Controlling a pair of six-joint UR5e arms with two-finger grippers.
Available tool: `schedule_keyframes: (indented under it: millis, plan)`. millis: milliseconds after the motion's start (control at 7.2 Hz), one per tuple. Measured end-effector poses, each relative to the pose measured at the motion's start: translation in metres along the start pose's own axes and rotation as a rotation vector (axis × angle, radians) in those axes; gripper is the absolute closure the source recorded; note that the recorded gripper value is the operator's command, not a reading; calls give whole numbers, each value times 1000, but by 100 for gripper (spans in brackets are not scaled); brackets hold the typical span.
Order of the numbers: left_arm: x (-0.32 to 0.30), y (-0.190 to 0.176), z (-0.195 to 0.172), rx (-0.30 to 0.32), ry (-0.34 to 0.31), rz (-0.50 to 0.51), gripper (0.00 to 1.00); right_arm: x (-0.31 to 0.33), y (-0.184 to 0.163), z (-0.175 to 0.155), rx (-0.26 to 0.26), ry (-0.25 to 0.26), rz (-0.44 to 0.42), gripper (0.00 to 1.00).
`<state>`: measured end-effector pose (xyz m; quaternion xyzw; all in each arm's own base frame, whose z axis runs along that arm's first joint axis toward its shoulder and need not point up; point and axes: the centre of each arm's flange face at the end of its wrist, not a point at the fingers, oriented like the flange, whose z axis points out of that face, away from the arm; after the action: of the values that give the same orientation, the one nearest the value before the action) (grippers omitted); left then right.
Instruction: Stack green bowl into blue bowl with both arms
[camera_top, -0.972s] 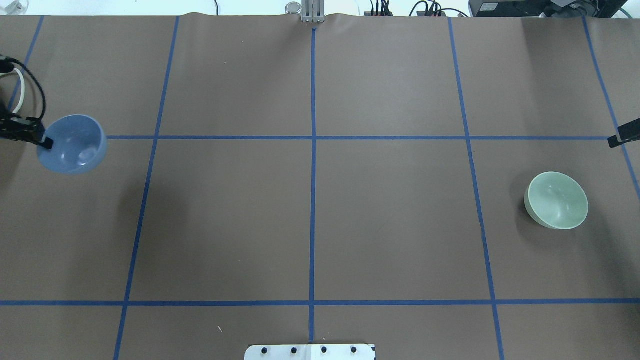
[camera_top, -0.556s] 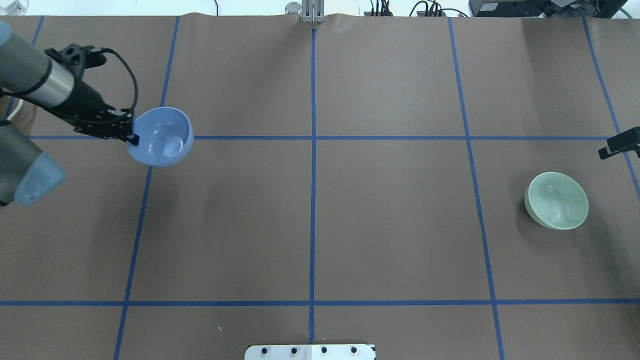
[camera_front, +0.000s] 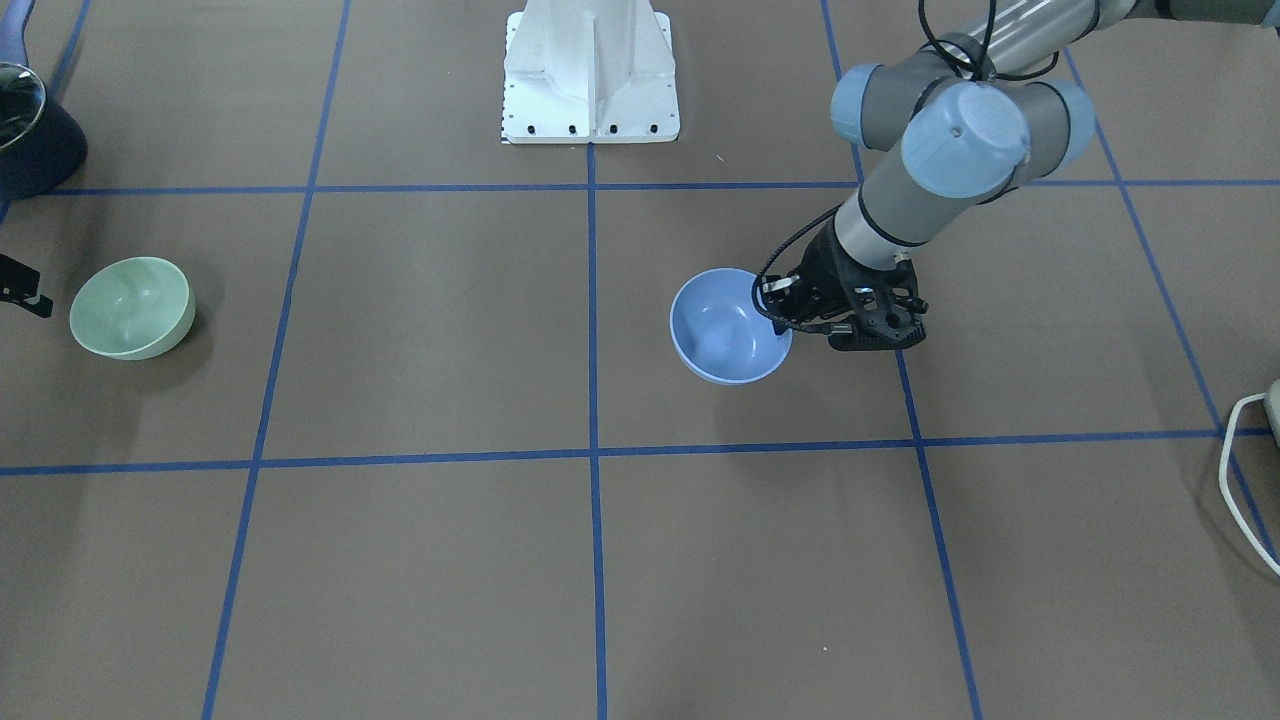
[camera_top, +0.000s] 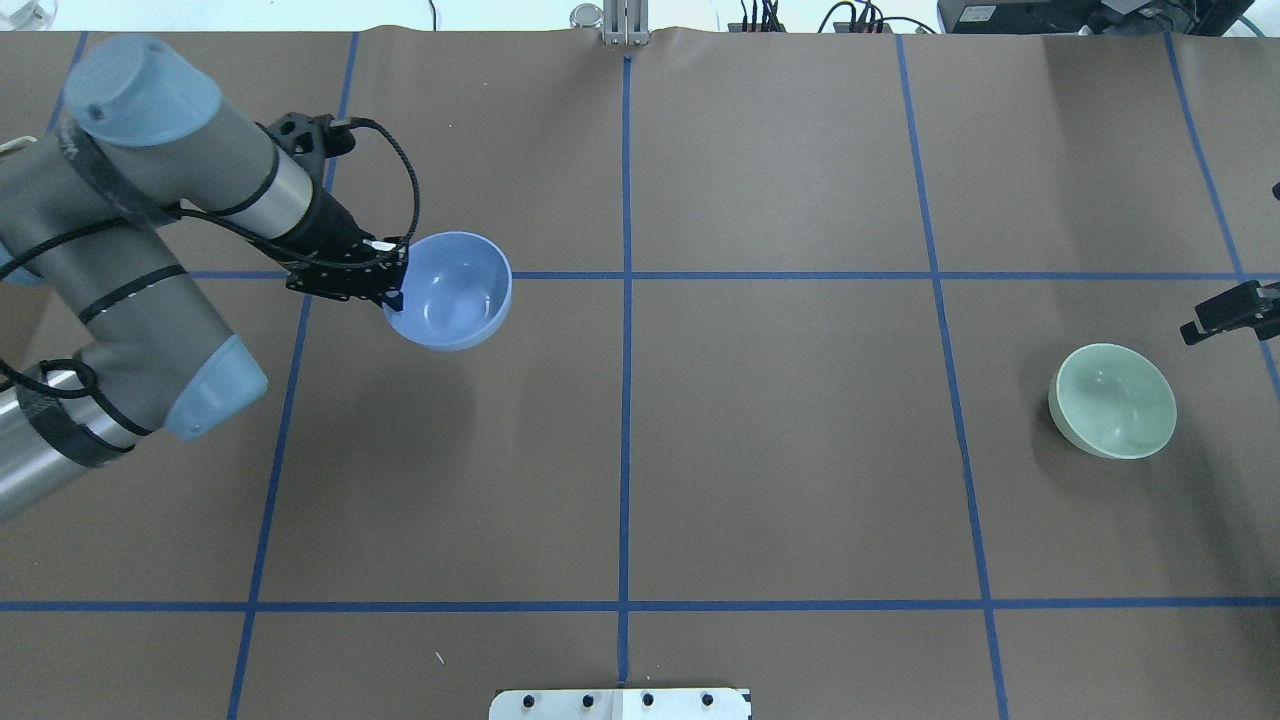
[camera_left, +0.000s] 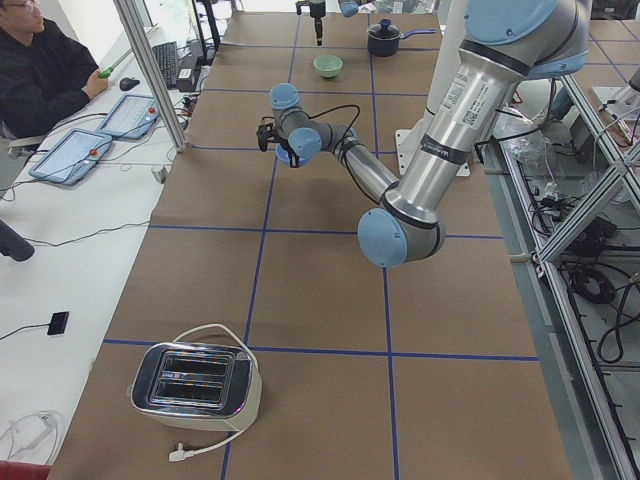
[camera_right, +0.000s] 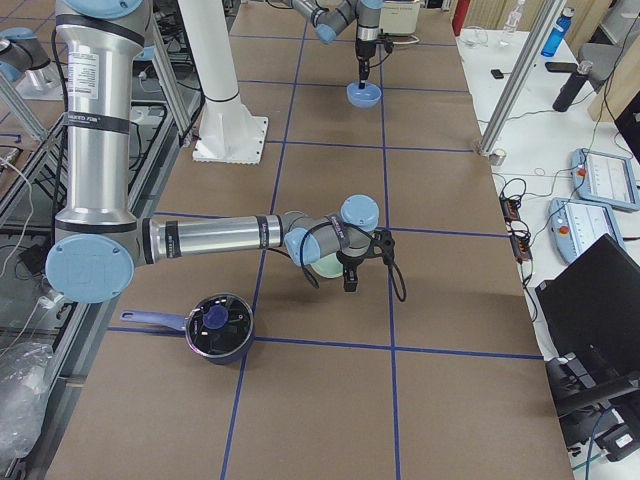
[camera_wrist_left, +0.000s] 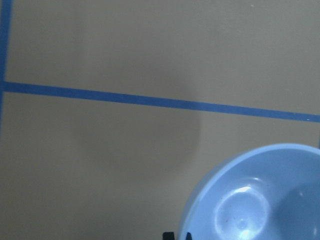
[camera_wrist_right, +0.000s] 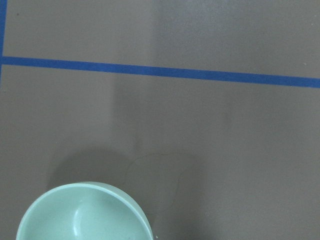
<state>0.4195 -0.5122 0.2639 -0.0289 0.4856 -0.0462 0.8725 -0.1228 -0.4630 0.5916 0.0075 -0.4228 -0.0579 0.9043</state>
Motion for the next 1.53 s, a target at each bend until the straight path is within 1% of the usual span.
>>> schedule_keyframes:
  millis: [417,694,833,1250,1528]
  plan:
    - [49,10,25,6,-13,-20,100,-3,9,21,-10,4,-48,1]
    - [66,23,45,6,-26,-15,100,-6,11,35,-18,33,-72,1]
    - [74,30,53,5,-30,-11,100,-8,12,40,-20,39,-85,1]
    - [101,59,84,26,-47,2,100,-12,14,51,-25,35,-109,1]
    - [107,74,100,27,-55,18,100,-14,14,53,-27,33,-113,1]
